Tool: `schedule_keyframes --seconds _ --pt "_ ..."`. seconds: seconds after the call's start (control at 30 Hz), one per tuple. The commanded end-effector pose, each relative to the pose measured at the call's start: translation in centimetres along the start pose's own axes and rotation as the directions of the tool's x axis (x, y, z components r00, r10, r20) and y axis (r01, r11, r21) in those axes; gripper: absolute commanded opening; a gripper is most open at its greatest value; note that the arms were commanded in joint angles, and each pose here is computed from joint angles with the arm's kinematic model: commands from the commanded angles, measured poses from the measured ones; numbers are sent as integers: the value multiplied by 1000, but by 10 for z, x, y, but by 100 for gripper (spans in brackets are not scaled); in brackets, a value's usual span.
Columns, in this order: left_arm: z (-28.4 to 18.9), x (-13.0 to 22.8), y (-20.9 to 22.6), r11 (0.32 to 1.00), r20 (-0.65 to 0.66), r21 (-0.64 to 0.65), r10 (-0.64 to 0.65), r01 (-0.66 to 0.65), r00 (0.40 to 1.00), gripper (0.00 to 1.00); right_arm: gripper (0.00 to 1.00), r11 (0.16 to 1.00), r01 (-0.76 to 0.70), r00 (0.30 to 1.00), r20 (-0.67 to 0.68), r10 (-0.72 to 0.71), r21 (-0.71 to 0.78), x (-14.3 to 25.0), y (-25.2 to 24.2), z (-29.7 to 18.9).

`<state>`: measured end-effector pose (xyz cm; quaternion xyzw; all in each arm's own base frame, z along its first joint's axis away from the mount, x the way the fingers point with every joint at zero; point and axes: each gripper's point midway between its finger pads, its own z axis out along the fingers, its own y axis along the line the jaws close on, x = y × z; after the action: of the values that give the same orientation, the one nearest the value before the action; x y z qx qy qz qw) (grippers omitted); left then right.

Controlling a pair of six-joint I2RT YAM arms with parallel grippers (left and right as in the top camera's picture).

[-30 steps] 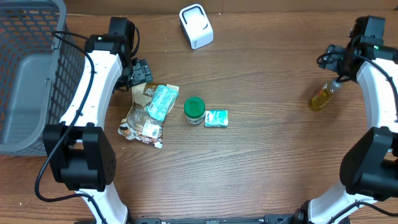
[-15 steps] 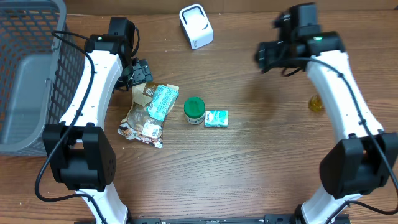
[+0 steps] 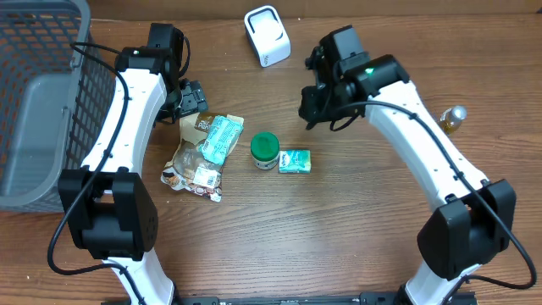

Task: Scan the item barcode
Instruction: 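Move the right gripper over the Kleenex tissue pack beside the jar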

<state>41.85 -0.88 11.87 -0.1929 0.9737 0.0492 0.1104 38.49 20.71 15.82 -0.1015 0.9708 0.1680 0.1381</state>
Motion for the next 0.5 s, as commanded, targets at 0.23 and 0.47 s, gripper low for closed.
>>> schedule_keyframes --seconds 0.23,0.47 --pt "-2 -4 1 1000 11 -8 10 -10 1000 100 4 987 -156 985 -69 159 49 40 -5 41" --pt "-2 -4 1 1000 11 -8 10 -10 1000 100 5 991 -107 989 -110 99 -74 61 27 66"
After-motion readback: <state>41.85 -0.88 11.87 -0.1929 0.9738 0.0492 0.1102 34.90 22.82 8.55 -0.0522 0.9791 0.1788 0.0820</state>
